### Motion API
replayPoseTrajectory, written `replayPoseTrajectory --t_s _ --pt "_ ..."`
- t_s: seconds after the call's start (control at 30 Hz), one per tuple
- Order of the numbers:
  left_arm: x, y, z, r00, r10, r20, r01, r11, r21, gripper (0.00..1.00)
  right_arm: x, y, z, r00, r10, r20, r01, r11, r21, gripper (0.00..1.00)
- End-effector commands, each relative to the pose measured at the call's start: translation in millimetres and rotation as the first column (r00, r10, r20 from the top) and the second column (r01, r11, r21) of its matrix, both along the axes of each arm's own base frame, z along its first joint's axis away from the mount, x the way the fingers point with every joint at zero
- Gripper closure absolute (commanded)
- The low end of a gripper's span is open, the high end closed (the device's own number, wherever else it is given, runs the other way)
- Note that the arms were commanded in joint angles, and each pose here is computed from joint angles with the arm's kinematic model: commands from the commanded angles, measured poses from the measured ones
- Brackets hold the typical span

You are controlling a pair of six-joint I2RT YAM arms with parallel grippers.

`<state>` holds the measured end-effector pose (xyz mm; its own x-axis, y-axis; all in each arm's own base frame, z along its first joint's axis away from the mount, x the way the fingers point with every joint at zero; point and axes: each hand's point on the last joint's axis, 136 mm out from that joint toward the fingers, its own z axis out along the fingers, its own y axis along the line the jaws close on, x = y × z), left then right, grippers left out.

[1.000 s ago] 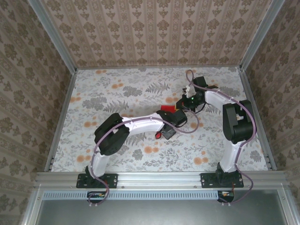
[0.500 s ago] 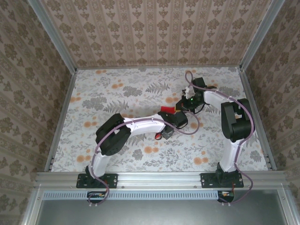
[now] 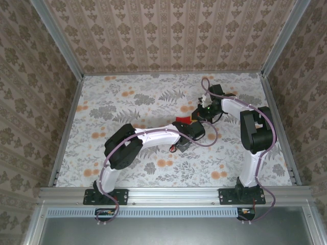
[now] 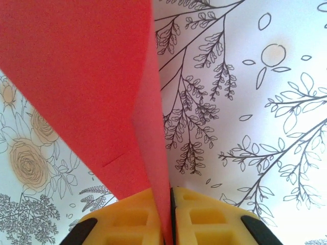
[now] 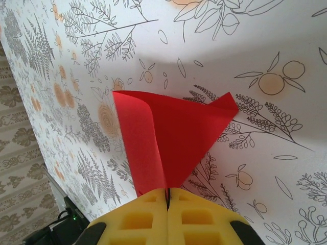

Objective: Fold a paper plane with a square sheet of paper (fold left side to right side)
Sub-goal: Fold the wing for the fifth time at the center of the table.

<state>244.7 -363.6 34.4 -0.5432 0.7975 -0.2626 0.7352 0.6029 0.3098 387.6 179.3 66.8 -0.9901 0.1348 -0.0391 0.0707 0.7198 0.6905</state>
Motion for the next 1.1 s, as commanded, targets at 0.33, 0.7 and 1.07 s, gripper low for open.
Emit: replayPoseTrajectory --t_s 0.33,0.7,1.07 --pt "-1.5 -7.9 -3.5 0.994 0.037 -0.104 -0.047 0.994 -0.095 0.8 15.2 -12.7 17.6 0.997 -0.045 0.069 0.046 0.999 -0.025 0.71" --pt "-0.7 -7.2 -7.6 0.992 0.044 -0.115 -0.055 0.994 -0.094 0.8 2.4 -40.8 17.2 0.987 -0.157 0.027 0.159 0.985 -0.067 0.5" --pt "0.8 -5.4 -6.0 0.992 0.054 -0.112 -0.065 0.993 -0.1 0.8 -16.4 -25.1 -17.0 0.979 -0.171 -0.107 0.17 0.985 -0.016 0.48"
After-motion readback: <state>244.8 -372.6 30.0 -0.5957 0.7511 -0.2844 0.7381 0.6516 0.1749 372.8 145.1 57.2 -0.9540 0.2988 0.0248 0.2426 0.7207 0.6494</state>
